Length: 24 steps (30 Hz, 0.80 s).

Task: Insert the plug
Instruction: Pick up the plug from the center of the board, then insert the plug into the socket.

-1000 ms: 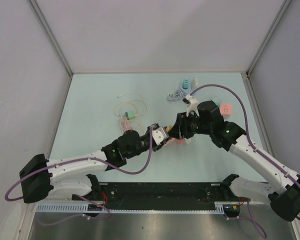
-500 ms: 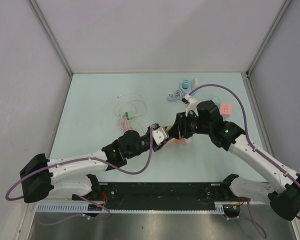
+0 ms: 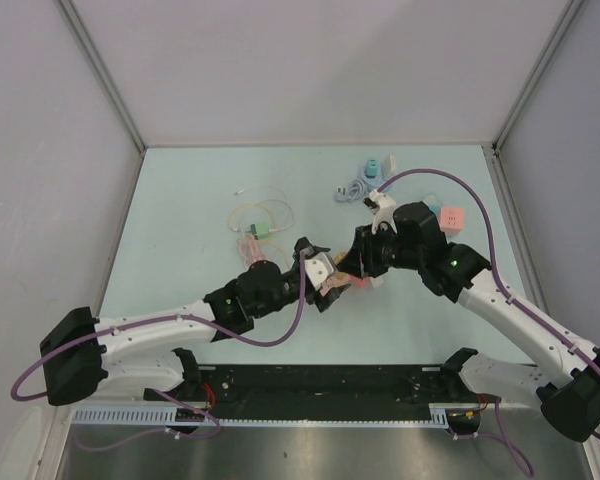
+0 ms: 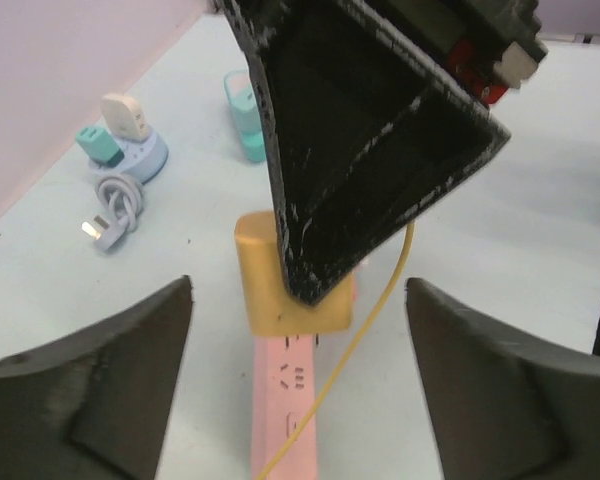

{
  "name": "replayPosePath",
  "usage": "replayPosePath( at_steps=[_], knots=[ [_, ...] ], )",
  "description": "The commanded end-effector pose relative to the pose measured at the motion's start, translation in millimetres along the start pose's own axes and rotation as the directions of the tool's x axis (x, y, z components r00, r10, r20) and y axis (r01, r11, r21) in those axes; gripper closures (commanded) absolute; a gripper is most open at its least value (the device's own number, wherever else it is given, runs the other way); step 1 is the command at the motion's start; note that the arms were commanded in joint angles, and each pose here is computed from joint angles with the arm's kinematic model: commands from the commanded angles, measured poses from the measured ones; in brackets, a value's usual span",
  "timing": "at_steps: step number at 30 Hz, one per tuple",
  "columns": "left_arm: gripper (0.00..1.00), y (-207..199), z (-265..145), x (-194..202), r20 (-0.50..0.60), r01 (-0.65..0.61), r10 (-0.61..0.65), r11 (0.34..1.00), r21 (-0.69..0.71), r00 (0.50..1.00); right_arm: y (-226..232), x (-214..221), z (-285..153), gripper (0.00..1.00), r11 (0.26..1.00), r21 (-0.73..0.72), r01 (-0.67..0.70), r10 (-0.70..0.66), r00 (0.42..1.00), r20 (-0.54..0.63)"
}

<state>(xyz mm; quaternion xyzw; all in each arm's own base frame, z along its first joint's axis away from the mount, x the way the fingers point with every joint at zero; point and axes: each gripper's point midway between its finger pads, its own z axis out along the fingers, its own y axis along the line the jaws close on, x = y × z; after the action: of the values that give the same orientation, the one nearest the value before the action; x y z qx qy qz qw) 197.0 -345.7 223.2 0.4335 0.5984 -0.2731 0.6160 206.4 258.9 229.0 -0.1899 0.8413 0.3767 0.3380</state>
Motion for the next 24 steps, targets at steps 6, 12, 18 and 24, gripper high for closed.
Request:
replayPosePath(
  at_steps=[6, 12, 18, 24],
  knots=[
    [0.0, 1.5, -39.6, 32.7, -0.131, 0.043, -0.048, 0.998, -0.035, 0.99, -21.5, -9.2, -11.1, 1.0, 0.987, 0.146, 0.066, -0.072, 0.997, 0.042],
    [0.0, 2.7, -63.1, 64.1, -0.212, 0.129, -0.149, 0.986, -0.103, 0.966, -36.3, -0.4, -5.0, 1.0, 0.978, 0.202, 0.06, -0.072, 0.996, 0.054],
    [0.0, 20.3, -65.7, 94.6, -0.308, 0.112, -0.188, 0.962, -0.249, 0.933, -36.1, 8.3, 1.8, 1.0, 0.979, 0.193, 0.061, -0.068, 0.997, 0.032],
    [0.0, 18.2, -60.2, 128.1, -0.433, 0.054, -0.165, 0.965, -0.258, 0.886, -40.9, 14.9, -1.7, 1.0, 0.975, 0.214, 0.061, -0.07, 0.997, 0.036]
  ],
)
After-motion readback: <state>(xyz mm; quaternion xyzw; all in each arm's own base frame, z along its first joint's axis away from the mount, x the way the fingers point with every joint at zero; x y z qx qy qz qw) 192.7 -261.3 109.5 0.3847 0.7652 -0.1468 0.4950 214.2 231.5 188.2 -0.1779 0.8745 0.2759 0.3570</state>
